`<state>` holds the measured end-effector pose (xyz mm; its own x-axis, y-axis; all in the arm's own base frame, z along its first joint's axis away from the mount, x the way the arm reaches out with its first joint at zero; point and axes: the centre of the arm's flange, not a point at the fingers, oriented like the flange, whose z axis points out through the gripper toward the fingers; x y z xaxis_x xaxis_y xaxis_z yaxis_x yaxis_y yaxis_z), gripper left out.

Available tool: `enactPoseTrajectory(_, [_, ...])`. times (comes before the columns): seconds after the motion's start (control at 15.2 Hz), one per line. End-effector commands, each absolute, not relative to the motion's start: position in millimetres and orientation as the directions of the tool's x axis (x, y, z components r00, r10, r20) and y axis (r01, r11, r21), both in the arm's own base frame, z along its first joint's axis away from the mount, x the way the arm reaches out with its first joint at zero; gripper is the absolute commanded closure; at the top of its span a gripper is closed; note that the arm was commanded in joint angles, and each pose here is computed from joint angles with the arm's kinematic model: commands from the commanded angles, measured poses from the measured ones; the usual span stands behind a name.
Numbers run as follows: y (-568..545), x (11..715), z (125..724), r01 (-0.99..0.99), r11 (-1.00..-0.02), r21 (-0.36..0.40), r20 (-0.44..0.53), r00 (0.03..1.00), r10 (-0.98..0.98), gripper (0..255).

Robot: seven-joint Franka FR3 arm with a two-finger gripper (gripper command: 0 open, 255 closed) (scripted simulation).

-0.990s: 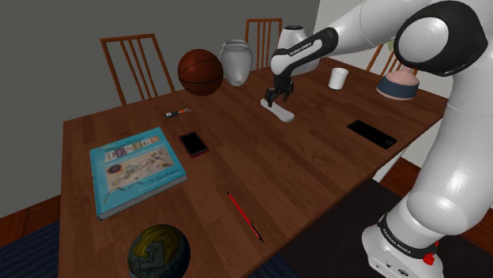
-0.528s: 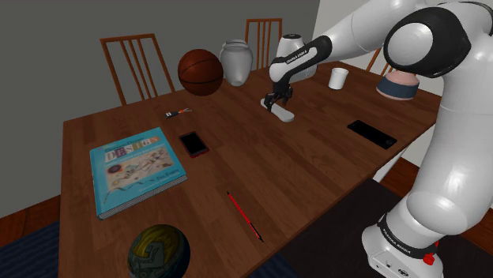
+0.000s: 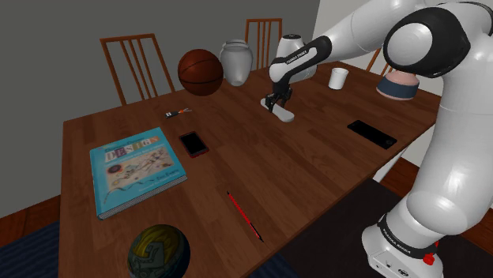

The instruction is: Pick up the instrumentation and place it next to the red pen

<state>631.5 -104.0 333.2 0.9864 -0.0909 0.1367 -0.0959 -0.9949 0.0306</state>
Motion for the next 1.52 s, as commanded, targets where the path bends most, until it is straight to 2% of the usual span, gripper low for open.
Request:
enactPoseTrajectory(0.0, [-104,632,333,-0.096,-0.995,0.031,0.137,0.986,-0.091,255])
enactPoseTrajectory(0.4, [-104,632,333,-0.096,-0.995,0.031,0.137,0.986,-0.091,255])
enactPoseTrajectory(1.45, [-104,632,418,-0.096,-0.995,0.031,0.137,0.986,-0.091,255])
